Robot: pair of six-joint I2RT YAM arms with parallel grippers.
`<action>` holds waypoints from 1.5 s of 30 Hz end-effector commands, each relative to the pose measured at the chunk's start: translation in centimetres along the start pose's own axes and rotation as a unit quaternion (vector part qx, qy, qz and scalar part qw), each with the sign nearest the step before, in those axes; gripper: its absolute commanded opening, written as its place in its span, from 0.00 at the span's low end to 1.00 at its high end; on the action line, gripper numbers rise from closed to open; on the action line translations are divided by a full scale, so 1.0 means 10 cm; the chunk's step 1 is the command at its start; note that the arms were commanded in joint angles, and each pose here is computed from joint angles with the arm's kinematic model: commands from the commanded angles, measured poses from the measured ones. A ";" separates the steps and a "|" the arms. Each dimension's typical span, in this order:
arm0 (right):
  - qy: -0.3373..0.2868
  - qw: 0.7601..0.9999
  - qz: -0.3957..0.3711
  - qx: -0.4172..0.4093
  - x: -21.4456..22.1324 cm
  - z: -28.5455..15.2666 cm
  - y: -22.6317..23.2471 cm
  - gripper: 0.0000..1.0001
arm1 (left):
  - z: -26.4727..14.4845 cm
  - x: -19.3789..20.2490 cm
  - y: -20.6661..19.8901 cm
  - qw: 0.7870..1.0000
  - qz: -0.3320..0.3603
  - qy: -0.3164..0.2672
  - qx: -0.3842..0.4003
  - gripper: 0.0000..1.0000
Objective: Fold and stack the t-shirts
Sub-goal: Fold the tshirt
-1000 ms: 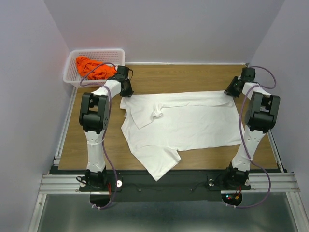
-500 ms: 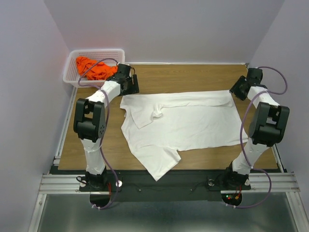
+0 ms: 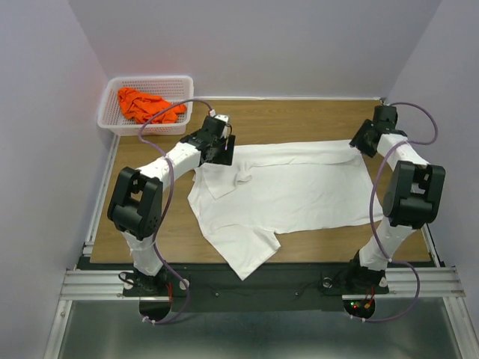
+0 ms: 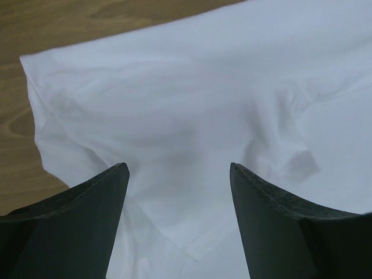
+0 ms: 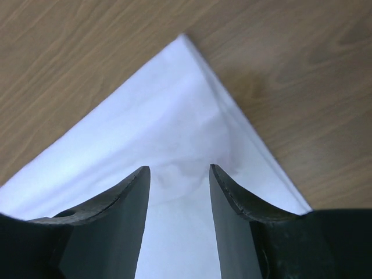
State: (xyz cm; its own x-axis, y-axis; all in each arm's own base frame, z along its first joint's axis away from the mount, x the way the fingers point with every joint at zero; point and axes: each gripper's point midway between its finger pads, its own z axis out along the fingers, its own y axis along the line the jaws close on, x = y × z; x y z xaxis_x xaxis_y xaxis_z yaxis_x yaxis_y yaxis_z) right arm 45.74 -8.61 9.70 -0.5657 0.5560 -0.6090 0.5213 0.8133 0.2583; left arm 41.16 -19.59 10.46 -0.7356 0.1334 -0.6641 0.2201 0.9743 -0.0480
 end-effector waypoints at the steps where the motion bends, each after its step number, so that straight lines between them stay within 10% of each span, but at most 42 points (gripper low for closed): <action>1: -0.010 0.996 -0.078 -0.029 -0.05 0.08 0.39 0.50 | -0.14 -0.09 0.16 0.999 0.003 -0.042 -0.022 0.82; 23: 0.060 0.988 -0.139 -0.004 0.74 0.09 0.32 0.48 | -0.16 0.08 0.23 0.997 -0.007 -0.069 -0.027 0.82; 37: 0.012 0.999 -0.037 0.017 0.59 -0.30 0.19 0.49 | -0.23 0.03 0.00 0.998 0.013 -0.065 0.008 0.82; 45: -0.025 0.984 0.174 0.021 0.19 -0.43 -0.15 0.70 | -0.28 0.01 -0.19 0.997 0.048 -0.062 0.028 0.82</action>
State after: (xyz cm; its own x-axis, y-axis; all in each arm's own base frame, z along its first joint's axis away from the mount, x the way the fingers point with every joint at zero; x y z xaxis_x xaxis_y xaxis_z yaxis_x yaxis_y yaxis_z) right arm 40.94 -5.66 9.28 -0.5136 0.6509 -0.5590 0.6142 0.7338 0.2902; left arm 38.17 -19.55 8.49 -0.6982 0.1834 -0.6920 0.2711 0.9624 -0.0185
